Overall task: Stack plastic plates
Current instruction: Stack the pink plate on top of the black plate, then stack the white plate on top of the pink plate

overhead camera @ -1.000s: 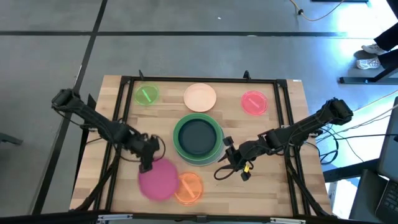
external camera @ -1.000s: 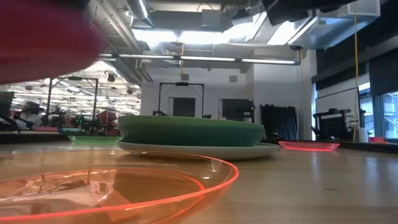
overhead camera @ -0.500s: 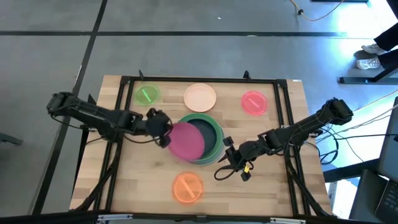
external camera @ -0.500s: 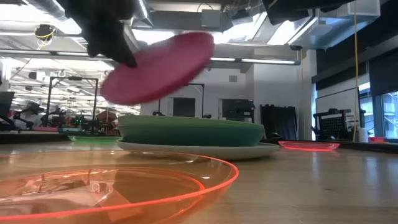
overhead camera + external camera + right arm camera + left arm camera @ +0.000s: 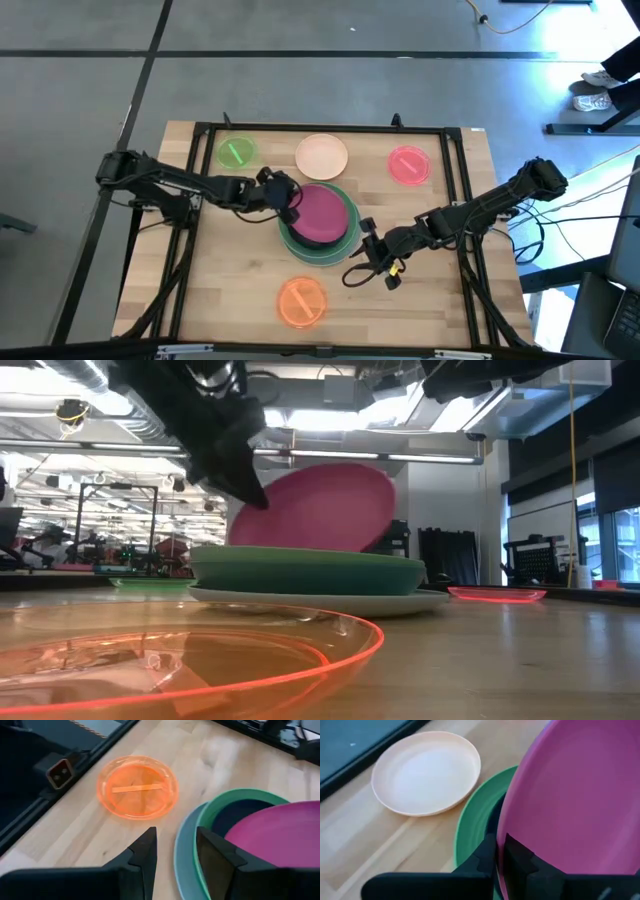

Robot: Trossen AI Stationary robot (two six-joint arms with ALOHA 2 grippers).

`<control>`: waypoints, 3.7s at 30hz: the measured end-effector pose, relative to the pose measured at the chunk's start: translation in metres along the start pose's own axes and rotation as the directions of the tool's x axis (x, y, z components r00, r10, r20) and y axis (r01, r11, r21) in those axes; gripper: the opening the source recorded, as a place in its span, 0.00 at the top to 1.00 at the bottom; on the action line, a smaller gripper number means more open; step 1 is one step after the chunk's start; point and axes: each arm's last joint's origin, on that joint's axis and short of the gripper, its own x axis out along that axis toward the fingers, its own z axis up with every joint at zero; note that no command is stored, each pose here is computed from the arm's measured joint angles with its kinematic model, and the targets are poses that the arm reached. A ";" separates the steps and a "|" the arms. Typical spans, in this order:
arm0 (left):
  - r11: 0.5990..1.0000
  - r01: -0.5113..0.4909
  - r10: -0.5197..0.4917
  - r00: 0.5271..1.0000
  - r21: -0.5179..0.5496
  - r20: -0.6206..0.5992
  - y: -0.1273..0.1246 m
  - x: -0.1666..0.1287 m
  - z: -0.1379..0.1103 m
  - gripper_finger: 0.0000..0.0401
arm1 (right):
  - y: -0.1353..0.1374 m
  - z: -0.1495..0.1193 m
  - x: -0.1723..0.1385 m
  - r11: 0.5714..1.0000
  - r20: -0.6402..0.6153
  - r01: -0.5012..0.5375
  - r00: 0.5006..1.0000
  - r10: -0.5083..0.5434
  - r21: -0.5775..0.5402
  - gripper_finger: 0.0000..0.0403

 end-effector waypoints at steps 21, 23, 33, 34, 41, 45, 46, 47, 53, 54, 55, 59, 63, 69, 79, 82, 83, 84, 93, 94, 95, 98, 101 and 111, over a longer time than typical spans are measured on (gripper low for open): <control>0.994 -0.026 0.023 0.999 0.110 0.028 0.043 0.027 0.024 0.72 | 0.000 -0.020 0.028 0.927 -0.168 0.198 0.974 -0.150 0.318 0.68; 0.995 -0.038 0.036 0.999 0.088 0.026 0.055 0.031 0.027 0.72 | 0.001 -0.024 0.032 0.914 -0.194 0.209 0.970 -0.148 0.347 0.68; 0.980 -0.084 0.077 0.996 -0.183 -0.044 0.132 0.076 0.030 0.72 | 0.002 -0.034 0.040 0.874 -0.270 0.274 0.947 -0.173 0.401 0.68; 0.976 -0.081 0.071 0.996 -0.200 -0.057 0.138 0.083 0.027 0.72 | 0.002 -0.034 0.040 0.874 -0.272 0.279 0.946 -0.178 0.398 0.68; 0.946 -0.071 0.021 0.987 -0.316 -0.160 0.168 0.127 0.015 0.72 | 0.001 -0.035 0.040 0.884 -0.281 0.313 0.934 -0.220 0.348 0.68; 0.939 -0.071 0.008 0.983 -0.338 -0.186 0.174 0.145 0.020 0.72 | 0.000 -0.036 0.039 0.886 -0.289 0.335 0.926 -0.245 0.322 0.68; 0.935 -0.082 0.013 0.981 -0.346 -0.195 0.175 0.148 0.021 0.72 | 0.000 -0.036 0.039 0.886 -0.292 0.336 0.924 -0.245 0.320 0.68; 0.931 -0.088 0.015 0.979 -0.354 -0.203 0.175 0.151 0.021 0.72 | 0.000 -0.036 0.039 0.886 -0.294 0.336 0.924 -0.245 0.319 0.68; 0.930 -0.062 -0.018 0.977 -0.362 -0.213 0.174 0.165 0.023 0.72 | 0.000 -0.038 0.039 0.888 -0.307 0.337 0.921 -0.241 0.313 0.68; 0.931 -0.058 -0.025 0.975 -0.360 -0.221 0.172 0.167 0.022 0.72 | 0.000 -0.038 0.039 0.888 -0.307 0.337 0.921 -0.240 0.314 0.68; 0.933 -0.062 -0.020 0.974 -0.354 -0.224 0.172 0.169 0.022 0.73 | 0.000 -0.038 0.039 0.887 -0.307 0.337 0.921 -0.240 0.315 0.68; 0.941 -0.061 -0.016 0.975 -0.333 -0.222 0.171 0.170 0.023 0.80 | 0.001 -0.038 0.038 0.884 -0.310 0.336 0.921 -0.236 0.326 0.68; 0.947 -0.063 -0.010 0.974 -0.316 -0.224 0.171 0.170 0.022 0.90 | 0.001 -0.038 0.038 0.883 -0.312 0.336 0.921 -0.235 0.326 0.68; 0.954 -0.037 -0.027 0.978 -0.299 -0.205 0.169 0.171 0.024 0.98 | 0.001 -0.038 0.038 0.883 -0.312 0.336 0.921 -0.235 0.326 0.68; 0.962 -0.013 -0.011 0.996 -0.273 -0.086 0.171 0.144 0.055 0.96 | 0.001 -0.038 0.038 0.883 -0.313 0.337 0.920 -0.236 0.326 0.68; 0.968 0.003 -0.010 1.000 -0.251 -0.027 0.171 0.126 0.069 0.96 | 0.001 -0.039 0.038 0.884 -0.318 0.338 0.919 -0.235 0.324 0.68; 0.970 0.008 -0.011 1.000 -0.242 -0.011 0.170 0.120 0.073 0.96 | 0.001 -0.039 0.038 0.884 -0.321 0.339 0.918 -0.235 0.322 0.68; 0.973 0.014 -0.013 1.000 -0.231 0.007 0.169 0.114 0.077 0.96 | 0.001 -0.039 0.038 0.884 -0.325 0.339 0.916 -0.234 0.321 0.68; 0.990 0.092 -0.077 0.988 -0.110 0.131 0.142 0.055 0.104 0.96 | 0.001 -0.040 0.038 0.884 -0.332 0.341 0.914 -0.233 0.319 0.68; 0.992 0.105 -0.096 0.987 -0.071 0.129 0.136 0.050 0.105 0.96 | 0.001 -0.040 0.038 0.884 -0.332 0.342 0.914 -0.233 0.319 0.68; 0.993 0.119 -0.115 0.986 -0.026 0.118 0.129 0.045 0.104 0.96 | 0.001 -0.040 0.038 0.884 -0.332 0.342 0.914 -0.233 0.319 0.68; 0.985 0.164 -0.168 0.984 0.058 0.066 0.109 0.035 0.099 0.96 | 0.001 -0.041 0.037 0.885 -0.338 0.342 0.912 -0.232 0.315 0.68; 0.972 0.213 -0.218 0.975 0.097 0.033 0.090 0.027 0.095 0.96 | 0.001 -0.043 0.037 0.887 -0.357 0.345 0.906 -0.228 0.307 0.68; 0.960 0.216 -0.199 0.974 0.178 -0.110 0.055 0.035 0.062 0.96 | 0.001 -0.044 0.036 0.896 -0.371 0.341 0.901 -0.226 0.283 0.68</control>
